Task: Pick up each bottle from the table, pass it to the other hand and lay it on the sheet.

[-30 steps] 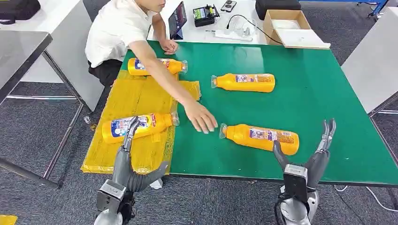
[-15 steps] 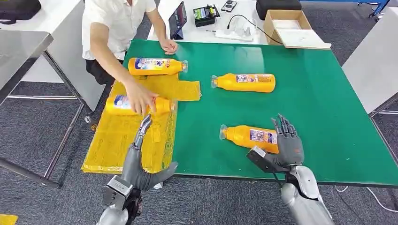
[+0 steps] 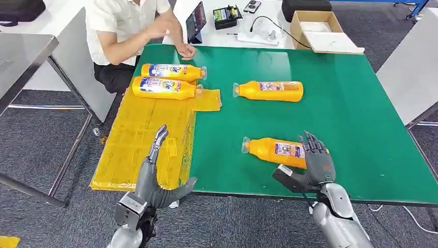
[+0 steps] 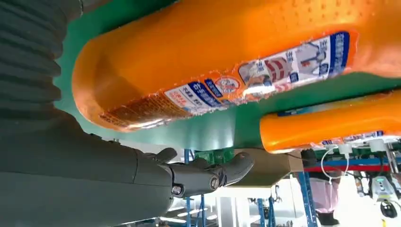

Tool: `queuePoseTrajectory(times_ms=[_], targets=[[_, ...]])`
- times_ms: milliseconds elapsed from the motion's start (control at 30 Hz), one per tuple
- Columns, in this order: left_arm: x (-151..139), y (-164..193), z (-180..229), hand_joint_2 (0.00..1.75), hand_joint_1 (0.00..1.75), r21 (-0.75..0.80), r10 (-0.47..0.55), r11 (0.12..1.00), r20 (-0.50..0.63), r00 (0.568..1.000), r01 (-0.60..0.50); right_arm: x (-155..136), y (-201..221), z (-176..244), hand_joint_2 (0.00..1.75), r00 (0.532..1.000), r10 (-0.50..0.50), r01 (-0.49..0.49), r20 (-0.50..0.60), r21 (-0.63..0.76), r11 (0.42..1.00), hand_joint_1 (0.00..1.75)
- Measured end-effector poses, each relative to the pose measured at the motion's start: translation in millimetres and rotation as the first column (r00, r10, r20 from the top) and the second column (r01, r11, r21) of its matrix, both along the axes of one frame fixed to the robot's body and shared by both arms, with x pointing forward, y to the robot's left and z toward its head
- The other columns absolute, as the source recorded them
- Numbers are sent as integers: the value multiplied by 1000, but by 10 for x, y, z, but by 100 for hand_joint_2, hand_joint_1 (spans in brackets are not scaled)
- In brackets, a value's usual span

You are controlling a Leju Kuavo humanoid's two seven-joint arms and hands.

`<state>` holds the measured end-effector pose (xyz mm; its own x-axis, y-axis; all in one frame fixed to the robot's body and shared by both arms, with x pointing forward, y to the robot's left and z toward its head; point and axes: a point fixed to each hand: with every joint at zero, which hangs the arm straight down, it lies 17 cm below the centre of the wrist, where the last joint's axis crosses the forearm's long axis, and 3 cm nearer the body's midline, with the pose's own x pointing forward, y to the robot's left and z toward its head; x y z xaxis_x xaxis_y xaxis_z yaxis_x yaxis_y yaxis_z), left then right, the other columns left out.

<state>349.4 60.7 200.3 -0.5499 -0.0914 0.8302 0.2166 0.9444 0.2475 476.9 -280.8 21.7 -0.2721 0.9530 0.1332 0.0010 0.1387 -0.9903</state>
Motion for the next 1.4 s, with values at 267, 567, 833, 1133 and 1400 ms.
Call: queuePoseTrajectory(times_ms=[267, 567, 833, 1133, 1400], targets=[[0, -8, -5, 175, 0, 5, -2, 1000, 2, 1000, 2, -53, 67, -116, 175, 999, 21, -22, -33, -23, 999, 0], [-11, -122, -43, 175, 0, 59, -17, 998, -8, 1000, 18, 143, -273, -388, 175, 952, -231, 157, -199, -328, 931, 0], [-9, -178, -35, 175, 0, 60, -27, 998, -18, 999, 28, 270, -379, -386, 175, 925, -303, 190, -230, -410, 892, 0], [34, -214, 5, 175, 0, 73, -34, 997, -14, 999, 35, 332, -478, -344, 175, 913, -356, 233, -202, -459, 858, 0], [43, -235, 37, 175, 0, 73, -39, 997, -7, 999, 39, 345, -500, -342, 175, 910, -362, 236, -200, -467, 852, 0]])
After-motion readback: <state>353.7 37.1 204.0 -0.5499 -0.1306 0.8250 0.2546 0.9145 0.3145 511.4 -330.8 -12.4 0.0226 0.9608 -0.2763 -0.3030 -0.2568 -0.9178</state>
